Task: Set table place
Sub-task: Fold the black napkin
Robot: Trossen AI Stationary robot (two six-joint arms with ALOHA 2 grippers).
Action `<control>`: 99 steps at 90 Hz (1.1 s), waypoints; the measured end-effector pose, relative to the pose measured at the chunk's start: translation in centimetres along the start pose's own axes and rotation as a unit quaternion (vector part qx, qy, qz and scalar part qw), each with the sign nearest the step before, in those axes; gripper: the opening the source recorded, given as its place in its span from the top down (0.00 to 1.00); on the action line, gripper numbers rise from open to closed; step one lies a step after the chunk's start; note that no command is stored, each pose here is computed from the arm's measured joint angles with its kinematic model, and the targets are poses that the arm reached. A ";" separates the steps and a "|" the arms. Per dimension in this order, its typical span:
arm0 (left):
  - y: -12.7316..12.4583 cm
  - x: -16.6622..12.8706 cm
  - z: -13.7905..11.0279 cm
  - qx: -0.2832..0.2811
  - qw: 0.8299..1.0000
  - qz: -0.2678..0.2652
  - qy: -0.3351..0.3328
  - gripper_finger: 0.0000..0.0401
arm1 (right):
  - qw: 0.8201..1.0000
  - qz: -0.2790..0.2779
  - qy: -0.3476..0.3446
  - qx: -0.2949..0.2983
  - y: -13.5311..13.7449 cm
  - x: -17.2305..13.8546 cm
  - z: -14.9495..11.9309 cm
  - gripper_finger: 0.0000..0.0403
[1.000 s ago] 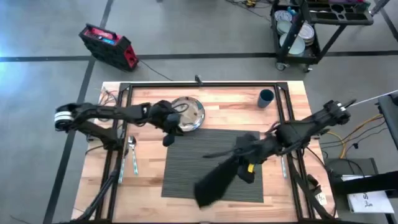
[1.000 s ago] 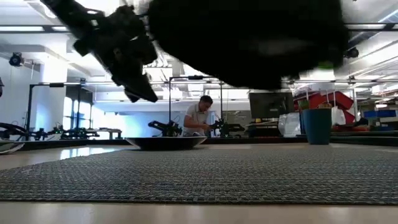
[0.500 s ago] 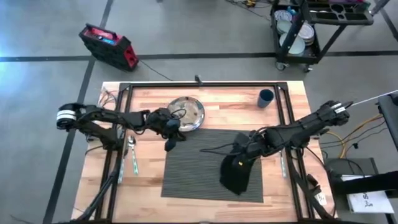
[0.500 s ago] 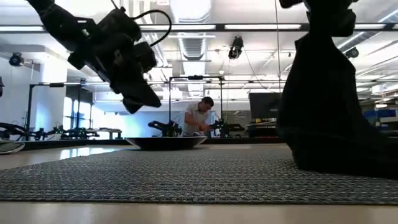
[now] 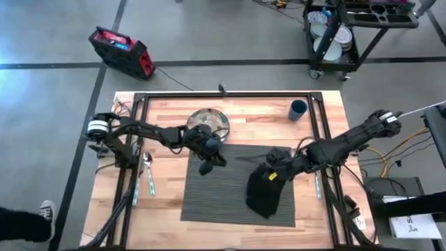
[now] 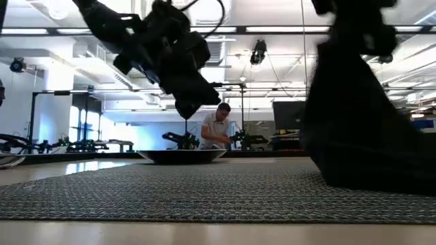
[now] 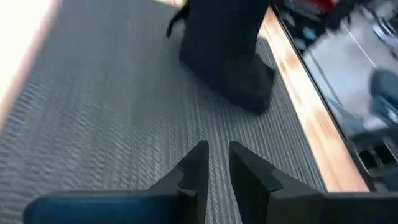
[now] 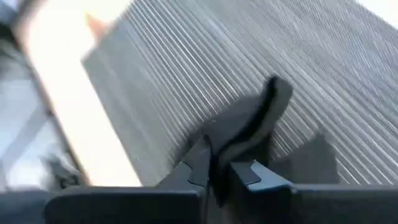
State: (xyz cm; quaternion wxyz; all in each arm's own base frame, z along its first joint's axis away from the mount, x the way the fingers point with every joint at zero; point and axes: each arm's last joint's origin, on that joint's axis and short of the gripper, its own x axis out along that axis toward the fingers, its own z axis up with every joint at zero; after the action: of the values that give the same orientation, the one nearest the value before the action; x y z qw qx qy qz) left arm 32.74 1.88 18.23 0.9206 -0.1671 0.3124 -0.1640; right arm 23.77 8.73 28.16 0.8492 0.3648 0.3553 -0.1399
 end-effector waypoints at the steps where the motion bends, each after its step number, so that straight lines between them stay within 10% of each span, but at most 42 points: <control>1: 0.0 0.0 -0.1 -0.001 1.000 -0.002 0.007 0.89 | 1.000 0.006 -0.008 -0.002 0.2 -0.2 0.2 1.00; 52: -0.5 -1.8 -3.0 -0.026 0.996 0.010 0.084 0.91 | 0.987 -0.080 -0.095 -0.105 1.9 -12.4 7.5 1.00; 99: -0.8 -2.5 -2.8 -0.016 0.997 0.034 0.072 0.91 | 0.989 -0.102 -0.048 -0.090 1.8 -10.1 6.1 1.00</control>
State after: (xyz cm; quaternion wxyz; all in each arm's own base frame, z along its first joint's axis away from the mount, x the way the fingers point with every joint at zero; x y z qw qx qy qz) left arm 28.94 1.63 17.77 0.8979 -0.1590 0.3861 -0.1394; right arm 20.59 5.34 39.20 0.8760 0.2412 0.3605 -0.2107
